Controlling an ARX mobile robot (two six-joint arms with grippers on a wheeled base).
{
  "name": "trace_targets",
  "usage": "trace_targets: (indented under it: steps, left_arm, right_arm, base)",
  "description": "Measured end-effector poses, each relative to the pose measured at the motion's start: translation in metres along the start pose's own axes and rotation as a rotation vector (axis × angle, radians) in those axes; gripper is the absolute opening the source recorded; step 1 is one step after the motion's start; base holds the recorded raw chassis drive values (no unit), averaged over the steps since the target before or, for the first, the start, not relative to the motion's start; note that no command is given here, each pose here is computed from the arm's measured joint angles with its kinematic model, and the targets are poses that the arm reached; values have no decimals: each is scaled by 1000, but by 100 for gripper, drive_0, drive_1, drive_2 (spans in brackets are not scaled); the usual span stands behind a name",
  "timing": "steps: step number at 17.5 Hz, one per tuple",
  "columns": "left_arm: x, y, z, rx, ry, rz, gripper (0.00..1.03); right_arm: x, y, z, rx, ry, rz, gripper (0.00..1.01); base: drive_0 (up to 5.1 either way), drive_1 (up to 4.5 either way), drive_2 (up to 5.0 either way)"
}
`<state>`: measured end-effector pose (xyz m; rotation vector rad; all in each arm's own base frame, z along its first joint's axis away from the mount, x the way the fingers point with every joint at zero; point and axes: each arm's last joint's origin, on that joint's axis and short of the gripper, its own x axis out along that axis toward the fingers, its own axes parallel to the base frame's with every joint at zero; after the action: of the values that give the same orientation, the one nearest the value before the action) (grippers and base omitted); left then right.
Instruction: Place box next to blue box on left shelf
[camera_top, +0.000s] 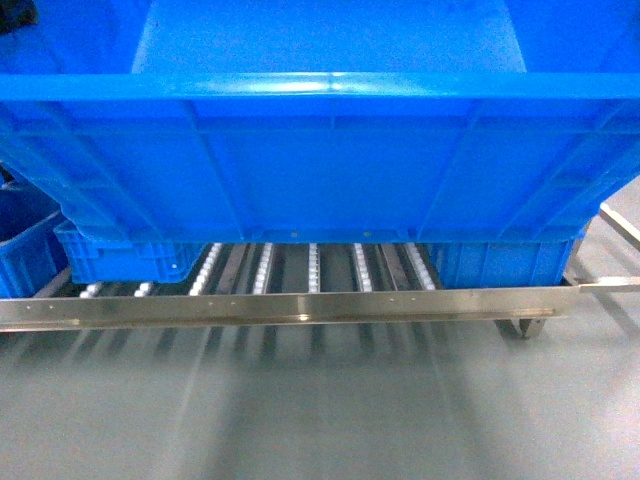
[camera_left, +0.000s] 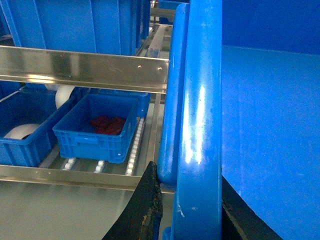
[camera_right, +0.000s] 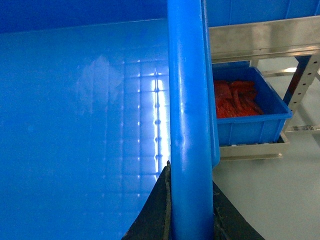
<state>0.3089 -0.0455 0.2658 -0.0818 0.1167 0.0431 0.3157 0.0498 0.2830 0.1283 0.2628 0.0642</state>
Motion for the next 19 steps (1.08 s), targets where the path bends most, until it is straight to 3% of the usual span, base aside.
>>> trace_targets:
  steps: [19]
  left_arm:
    - [0,0,0,0,-1,0,17]
  right_arm:
    - [0,0,0,0,-1,0,9]
  base:
    - [-26,13,13]
